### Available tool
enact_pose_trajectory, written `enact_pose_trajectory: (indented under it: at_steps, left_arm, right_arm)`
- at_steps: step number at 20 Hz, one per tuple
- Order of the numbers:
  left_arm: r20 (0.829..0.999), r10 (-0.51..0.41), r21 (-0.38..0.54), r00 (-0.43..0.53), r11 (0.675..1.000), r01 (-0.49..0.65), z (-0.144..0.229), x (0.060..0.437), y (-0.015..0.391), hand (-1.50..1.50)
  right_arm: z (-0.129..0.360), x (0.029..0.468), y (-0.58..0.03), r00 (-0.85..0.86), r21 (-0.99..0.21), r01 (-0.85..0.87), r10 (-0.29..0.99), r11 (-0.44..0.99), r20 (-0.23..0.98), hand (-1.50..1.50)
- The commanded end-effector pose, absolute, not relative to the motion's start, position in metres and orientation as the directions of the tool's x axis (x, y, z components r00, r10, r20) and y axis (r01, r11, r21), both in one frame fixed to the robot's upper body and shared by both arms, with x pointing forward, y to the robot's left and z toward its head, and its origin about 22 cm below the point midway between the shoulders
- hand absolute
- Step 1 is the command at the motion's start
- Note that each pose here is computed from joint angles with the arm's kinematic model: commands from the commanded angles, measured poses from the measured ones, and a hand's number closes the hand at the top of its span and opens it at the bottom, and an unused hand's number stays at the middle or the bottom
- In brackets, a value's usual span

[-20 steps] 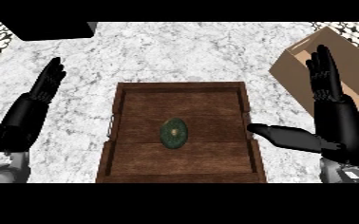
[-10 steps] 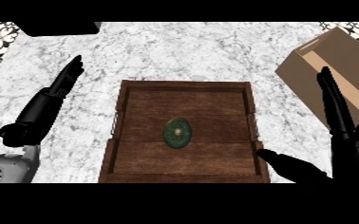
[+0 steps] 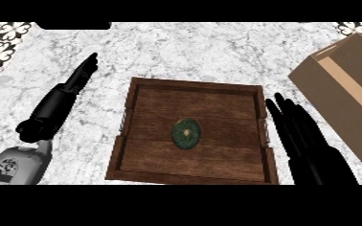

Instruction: Pick the squash from the tray and place it in the cardboard box

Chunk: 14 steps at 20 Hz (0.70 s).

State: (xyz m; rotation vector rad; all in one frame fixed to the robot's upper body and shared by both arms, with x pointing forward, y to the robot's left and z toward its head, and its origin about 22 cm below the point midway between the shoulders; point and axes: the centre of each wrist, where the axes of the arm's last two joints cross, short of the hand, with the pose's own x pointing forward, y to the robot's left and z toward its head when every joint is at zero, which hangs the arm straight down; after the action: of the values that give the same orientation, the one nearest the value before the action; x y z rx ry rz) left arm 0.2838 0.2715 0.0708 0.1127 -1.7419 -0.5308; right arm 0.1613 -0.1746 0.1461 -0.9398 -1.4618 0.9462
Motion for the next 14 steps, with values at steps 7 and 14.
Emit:
enact_pose_trajectory:
  at_steps: [7,14]
  left_arm:
    - [0.905,-0.342,0.402,-0.255,0.883,0.244,0.062,0.287,0.257,0.0]
    - [0.898,-0.354,0.413,-0.26,0.881,0.229,0.074,0.297,0.261,0.0]
  right_arm:
    - [0.147,0.168,-0.095,0.044,-0.979,-0.164,0.993,0.119,0.113,-1.5]
    - [0.145,0.184,-0.039,0.097,-0.959,-0.253,0.99,0.125,0.103,-1.5]
